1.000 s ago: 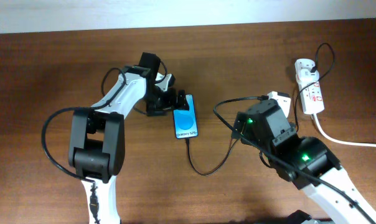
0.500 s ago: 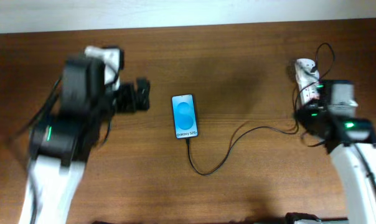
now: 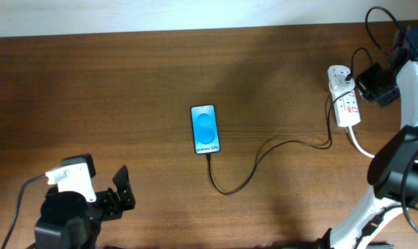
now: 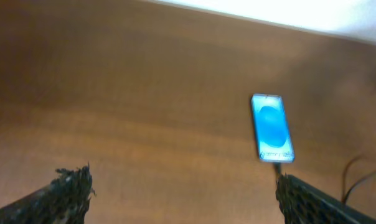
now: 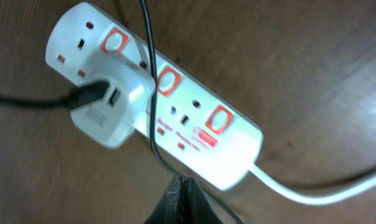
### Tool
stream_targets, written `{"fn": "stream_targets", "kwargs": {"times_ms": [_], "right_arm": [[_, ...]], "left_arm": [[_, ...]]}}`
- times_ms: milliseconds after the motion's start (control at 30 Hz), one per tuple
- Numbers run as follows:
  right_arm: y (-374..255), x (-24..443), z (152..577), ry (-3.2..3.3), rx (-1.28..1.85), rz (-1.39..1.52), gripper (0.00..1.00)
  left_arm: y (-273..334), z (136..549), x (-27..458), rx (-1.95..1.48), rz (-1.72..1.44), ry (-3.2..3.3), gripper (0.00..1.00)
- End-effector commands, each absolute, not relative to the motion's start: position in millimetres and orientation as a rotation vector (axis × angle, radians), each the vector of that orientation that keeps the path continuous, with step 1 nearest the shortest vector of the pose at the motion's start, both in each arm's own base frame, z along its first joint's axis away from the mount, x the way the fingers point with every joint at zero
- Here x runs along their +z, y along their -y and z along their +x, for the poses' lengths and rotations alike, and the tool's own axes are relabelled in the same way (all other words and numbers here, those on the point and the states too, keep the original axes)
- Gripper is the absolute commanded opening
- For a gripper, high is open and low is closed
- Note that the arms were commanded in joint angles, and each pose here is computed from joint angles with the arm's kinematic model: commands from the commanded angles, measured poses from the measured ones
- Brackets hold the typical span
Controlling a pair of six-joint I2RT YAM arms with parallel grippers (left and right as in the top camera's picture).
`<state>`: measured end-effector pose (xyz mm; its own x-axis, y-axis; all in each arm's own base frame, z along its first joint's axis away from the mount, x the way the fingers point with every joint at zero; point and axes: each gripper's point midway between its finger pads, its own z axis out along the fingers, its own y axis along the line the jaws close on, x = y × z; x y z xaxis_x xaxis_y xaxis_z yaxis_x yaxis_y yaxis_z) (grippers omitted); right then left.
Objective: Plug charger to phone and switch on socket
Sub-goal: 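Move the right gripper to the power strip switch beside the plug, then press the red switch next to the plug with the right gripper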
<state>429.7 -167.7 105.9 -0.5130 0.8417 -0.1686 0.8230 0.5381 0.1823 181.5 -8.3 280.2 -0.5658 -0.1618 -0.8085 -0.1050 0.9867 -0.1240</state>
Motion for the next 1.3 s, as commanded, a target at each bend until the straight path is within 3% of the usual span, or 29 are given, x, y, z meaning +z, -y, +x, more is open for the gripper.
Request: {"fn": "stream_targets", "kwargs": {"times_ms": [0,100,433,700,1133,1267], "right_arm": [[170.1,91.8,448.0,-2.524,0.174,1.411,0.04],[173.8,80.5,457.1,-2.507,0.178,1.413,0.04],[181.2,62.1,476.3,-2.441,0.197,1.442,0.04],[178.4,30.3,473.1,-2.495,0.189,1.476,0.04],[176.8,30.8,479.3,-2.481,0.218,1.461,0.04],[160.2,-1.7,469.8,-2.596,0.231,1.46,0.04]], "left_arm": [[1.4,165.9,259.9,-0.026,-0.196,-2.268,0.99],[-3.1,148.9,244.7,0.007,-0.188,-2.35,0.99],[-25.3,108.9,270.3,-0.023,-0.325,-2.092,0.99],[-26.3,102.4,273.6,-0.036,-0.326,-2.052,0.99],[-27.0,98.2,275.6,-0.044,-0.326,-2.026,0.99],[-28.7,86.7,280.4,-0.065,-0.327,-1.957,0.99]]}}
